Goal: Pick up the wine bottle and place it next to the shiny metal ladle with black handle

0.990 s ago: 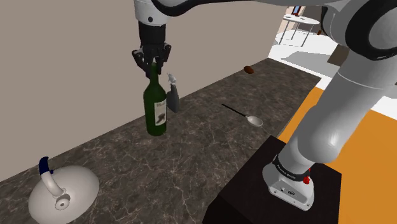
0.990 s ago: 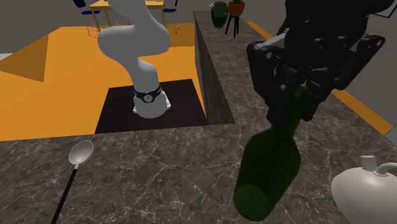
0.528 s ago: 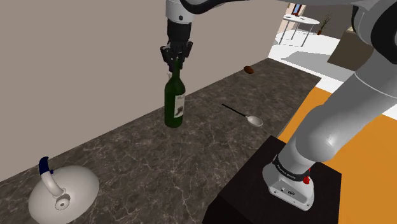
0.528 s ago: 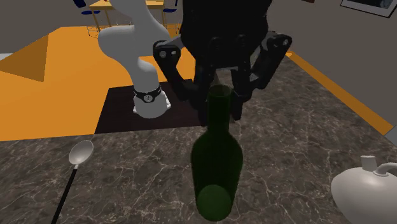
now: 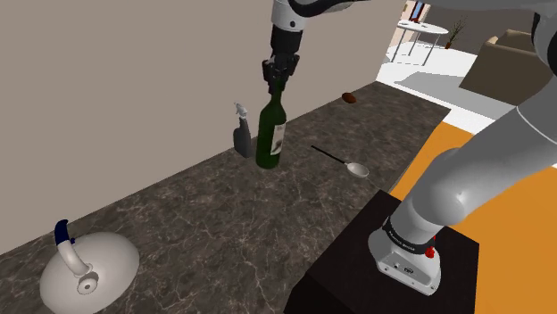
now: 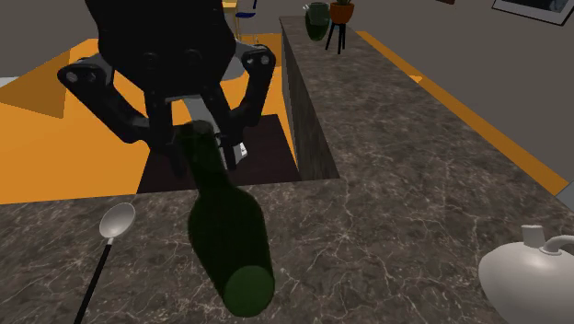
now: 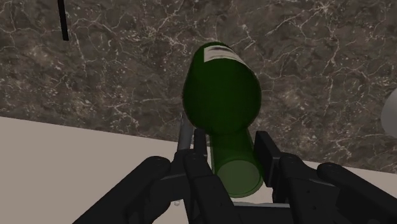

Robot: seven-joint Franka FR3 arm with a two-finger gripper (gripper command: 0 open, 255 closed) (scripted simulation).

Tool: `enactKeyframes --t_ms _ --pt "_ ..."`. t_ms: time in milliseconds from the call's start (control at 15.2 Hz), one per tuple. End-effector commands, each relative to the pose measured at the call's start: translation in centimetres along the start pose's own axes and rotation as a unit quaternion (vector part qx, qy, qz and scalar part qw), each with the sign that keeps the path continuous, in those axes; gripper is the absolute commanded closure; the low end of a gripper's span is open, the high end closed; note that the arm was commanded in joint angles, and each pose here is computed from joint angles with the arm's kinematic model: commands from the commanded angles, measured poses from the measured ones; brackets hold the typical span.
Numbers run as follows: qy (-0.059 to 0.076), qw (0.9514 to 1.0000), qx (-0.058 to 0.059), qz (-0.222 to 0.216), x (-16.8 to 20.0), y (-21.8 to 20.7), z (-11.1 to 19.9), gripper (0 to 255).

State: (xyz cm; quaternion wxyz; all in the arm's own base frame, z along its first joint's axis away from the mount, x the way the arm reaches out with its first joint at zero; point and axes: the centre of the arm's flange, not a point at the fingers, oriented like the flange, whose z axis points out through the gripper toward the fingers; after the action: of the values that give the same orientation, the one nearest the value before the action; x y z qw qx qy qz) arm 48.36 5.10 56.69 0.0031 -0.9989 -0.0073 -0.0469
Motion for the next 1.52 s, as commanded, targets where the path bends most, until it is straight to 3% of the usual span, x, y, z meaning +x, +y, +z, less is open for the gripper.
enactKeyframes --t_ms 0,1452 --pt "0.000 1.0000 0.001 -0.001 -1.0 2.8 -0.1 255" --pt "0.000 1.0000 0.001 -0.001 -8.5 30.9 -1.0 255"
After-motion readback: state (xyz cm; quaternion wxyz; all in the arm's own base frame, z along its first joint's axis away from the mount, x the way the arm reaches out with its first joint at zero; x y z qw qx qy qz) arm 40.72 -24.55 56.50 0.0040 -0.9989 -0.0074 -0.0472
